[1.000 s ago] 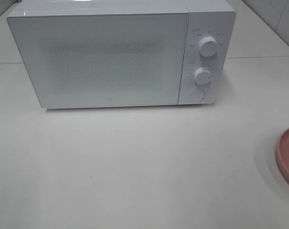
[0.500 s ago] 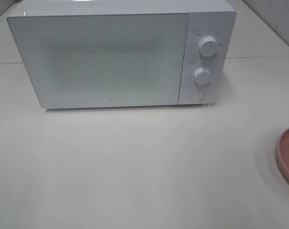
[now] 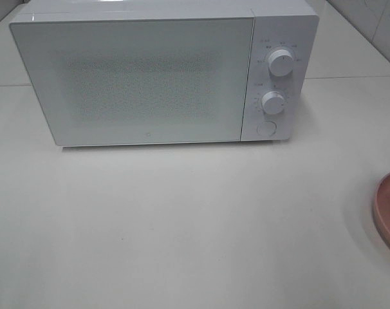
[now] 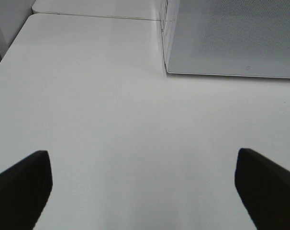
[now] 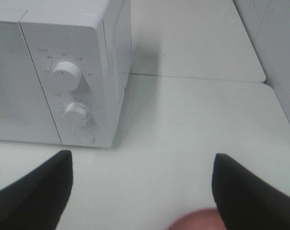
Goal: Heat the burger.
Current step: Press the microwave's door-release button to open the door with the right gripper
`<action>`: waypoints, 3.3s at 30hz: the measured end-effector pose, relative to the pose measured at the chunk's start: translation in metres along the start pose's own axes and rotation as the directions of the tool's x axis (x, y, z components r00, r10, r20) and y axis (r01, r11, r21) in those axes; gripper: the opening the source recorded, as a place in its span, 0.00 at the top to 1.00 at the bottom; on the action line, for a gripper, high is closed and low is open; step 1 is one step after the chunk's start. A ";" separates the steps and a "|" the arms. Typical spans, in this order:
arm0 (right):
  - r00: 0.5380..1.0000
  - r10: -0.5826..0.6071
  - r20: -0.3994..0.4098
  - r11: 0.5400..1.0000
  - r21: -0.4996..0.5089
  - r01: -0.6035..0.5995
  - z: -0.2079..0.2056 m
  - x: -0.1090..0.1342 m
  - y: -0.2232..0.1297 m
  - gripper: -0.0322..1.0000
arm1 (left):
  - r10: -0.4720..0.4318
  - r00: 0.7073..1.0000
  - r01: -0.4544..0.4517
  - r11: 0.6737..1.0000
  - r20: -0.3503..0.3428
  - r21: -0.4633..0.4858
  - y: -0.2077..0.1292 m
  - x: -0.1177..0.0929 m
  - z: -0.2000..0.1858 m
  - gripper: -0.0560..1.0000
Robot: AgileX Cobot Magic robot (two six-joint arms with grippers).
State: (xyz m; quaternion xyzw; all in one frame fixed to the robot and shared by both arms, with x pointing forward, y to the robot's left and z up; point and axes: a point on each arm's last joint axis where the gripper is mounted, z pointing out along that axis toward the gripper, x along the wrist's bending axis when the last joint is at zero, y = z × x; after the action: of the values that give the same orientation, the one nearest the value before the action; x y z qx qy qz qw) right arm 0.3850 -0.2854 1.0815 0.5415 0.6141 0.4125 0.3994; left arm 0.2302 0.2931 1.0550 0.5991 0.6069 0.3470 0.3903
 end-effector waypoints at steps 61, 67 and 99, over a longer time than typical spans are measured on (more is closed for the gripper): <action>0.983 -0.051 -0.178 0.996 -0.081 0.037 0.092 0.088 -0.101 0.29 | 0.000 1.000 0.000 1.000 0.000 0.000 0.000 0.000 0.000 0.05; 0.987 0.064 -0.149 0.993 -0.084 -0.077 0.092 0.097 -0.105 0.45 | 0.000 1.000 0.000 1.000 0.000 0.000 0.000 0.000 0.000 0.05; 0.150 0.987 -0.061 0.155 0.100 -0.983 0.098 0.098 -0.117 0.97 | 0.000 1.000 0.000 1.000 0.000 0.000 0.000 0.000 0.000 0.05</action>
State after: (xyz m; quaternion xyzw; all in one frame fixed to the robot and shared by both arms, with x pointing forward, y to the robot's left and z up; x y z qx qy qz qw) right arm 0.4286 -0.1897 0.9338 0.7937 0.1433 0.5911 -0.0092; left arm 0.2302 0.2931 1.0550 0.5991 0.6069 0.3470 0.3903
